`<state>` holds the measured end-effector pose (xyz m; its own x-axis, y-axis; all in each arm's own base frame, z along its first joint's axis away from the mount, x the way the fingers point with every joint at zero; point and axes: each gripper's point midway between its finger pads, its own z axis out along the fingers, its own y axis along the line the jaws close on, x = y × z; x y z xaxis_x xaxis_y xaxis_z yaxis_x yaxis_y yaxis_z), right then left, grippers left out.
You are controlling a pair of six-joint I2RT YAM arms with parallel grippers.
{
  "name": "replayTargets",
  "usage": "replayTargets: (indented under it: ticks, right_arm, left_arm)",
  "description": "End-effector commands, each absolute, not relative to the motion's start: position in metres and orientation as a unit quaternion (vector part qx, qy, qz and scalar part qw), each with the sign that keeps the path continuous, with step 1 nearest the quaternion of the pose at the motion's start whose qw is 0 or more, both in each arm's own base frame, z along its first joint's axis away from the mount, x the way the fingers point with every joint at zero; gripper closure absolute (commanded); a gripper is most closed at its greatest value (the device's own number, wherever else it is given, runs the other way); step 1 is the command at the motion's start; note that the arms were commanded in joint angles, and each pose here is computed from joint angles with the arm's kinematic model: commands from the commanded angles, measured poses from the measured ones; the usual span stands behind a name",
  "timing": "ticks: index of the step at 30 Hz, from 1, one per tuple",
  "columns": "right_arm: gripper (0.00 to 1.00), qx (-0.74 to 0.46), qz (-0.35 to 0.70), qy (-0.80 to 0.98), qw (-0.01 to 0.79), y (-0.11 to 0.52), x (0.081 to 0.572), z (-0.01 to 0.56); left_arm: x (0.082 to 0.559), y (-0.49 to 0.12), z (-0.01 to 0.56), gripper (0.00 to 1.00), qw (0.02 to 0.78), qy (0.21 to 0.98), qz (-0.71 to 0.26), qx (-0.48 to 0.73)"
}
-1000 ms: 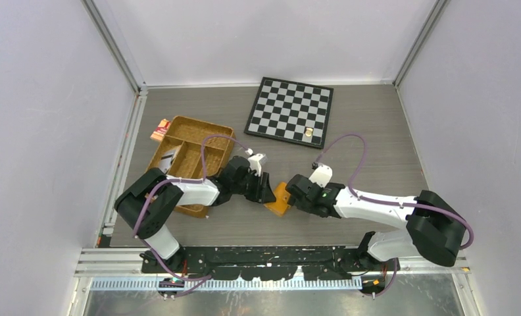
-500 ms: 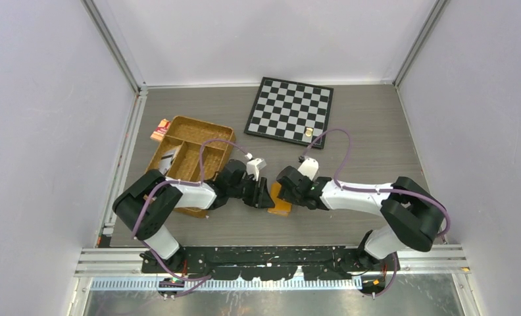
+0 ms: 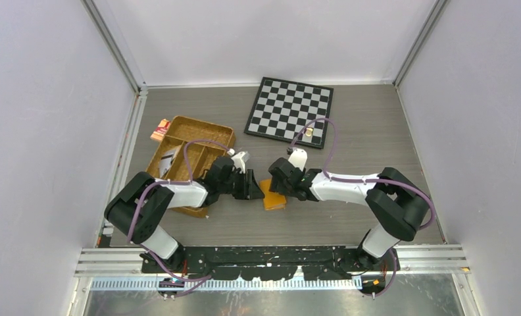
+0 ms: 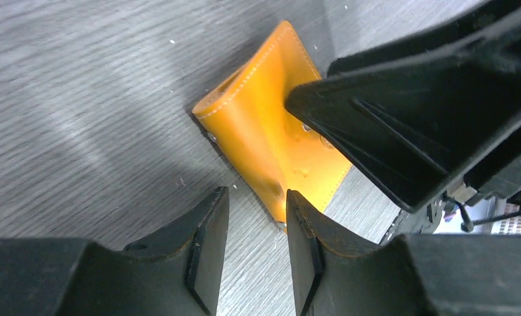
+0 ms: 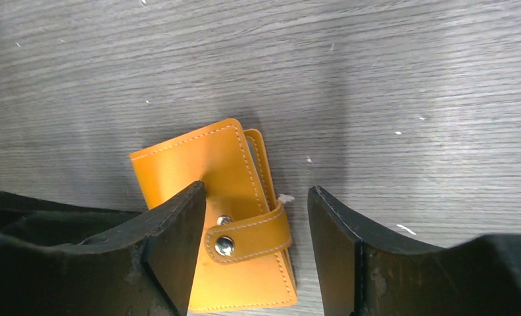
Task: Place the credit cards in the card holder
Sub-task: Move the card holder to the center of the board.
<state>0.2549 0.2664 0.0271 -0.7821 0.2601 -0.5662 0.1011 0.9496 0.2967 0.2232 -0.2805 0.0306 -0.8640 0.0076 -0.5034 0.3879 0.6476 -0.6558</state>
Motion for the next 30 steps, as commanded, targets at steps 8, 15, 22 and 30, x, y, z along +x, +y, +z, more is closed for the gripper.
replayTargets:
  ticks: [8,15,22,30]
  right_arm:
    - [0.43,-0.018,0.057,0.934,0.352,0.252,0.250,0.085]
    - [0.49,-0.062,0.050,0.936,0.342,0.275,0.243,0.084]
    - [0.56,-0.086,0.018,0.940,0.330,0.283,0.240,0.068]
    - [0.62,-0.094,-0.003,0.945,0.315,0.285,0.241,0.046]
  left_arm:
    - [0.248,-0.270,0.024,0.60,0.249,0.897,-0.365,0.012]
    - [0.250,-0.272,0.016,0.62,0.242,0.900,-0.361,0.010]
    - [0.252,-0.267,0.007,0.67,0.243,0.909,-0.339,0.021]
    - [0.249,-0.268,0.001,0.68,0.233,0.911,-0.339,0.025]
